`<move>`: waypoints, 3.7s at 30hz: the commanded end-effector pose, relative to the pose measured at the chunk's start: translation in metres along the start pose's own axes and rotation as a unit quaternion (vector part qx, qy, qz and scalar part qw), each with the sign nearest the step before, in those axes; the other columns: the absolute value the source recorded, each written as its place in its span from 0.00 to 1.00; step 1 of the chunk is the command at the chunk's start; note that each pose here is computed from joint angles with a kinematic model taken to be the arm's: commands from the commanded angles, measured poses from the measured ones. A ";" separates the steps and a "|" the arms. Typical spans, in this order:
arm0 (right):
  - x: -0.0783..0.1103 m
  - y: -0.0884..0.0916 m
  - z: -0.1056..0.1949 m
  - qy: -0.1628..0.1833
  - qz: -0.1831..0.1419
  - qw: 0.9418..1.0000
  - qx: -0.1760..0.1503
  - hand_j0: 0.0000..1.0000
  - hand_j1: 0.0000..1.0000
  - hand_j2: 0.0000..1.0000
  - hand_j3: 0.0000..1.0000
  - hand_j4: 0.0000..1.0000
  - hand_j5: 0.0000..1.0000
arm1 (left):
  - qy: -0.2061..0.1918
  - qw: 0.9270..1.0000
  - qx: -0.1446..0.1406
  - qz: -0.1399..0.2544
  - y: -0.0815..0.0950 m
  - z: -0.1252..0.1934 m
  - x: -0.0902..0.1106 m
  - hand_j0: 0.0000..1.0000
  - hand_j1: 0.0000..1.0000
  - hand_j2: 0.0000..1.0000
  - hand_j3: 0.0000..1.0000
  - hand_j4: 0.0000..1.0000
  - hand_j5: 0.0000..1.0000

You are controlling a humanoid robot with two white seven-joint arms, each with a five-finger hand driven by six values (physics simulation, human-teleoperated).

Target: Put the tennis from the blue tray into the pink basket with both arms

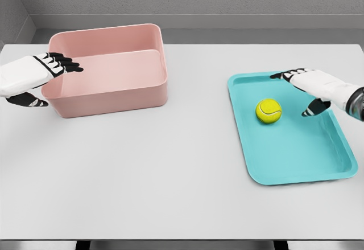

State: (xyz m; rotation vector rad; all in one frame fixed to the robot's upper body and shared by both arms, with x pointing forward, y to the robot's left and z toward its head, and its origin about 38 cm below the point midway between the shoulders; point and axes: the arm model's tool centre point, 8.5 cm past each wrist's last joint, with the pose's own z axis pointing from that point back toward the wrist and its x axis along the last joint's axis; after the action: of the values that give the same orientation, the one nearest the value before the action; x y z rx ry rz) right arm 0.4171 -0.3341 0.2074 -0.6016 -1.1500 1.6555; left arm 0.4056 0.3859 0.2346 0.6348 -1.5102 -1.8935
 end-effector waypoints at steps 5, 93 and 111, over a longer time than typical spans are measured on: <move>0.017 0.015 -0.030 -0.020 -0.008 0.999 0.050 1.00 1.00 1.00 1.00 1.00 1.00 | 0.001 1.000 0.003 0.002 0.001 0.001 -0.001 1.00 1.00 1.00 1.00 1.00 1.00; 0.251 -0.002 -0.097 -0.276 0.052 0.956 0.079 1.00 1.00 1.00 1.00 1.00 1.00 | 0.016 1.000 0.007 0.002 0.006 0.005 -0.011 1.00 1.00 1.00 1.00 1.00 1.00; 0.024 -0.134 0.050 -0.078 0.071 0.990 -0.096 1.00 1.00 1.00 1.00 1.00 1.00 | -0.061 0.998 0.002 -0.026 0.011 -0.007 0.041 1.00 1.00 1.00 1.00 1.00 1.00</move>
State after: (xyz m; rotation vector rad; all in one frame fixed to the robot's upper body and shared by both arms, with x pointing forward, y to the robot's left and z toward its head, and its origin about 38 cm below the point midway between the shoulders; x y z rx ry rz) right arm 0.4269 -0.2904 0.2895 -0.5289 -1.3696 1.7796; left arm 0.3886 0.3654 0.2326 0.5823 -1.5371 -1.9663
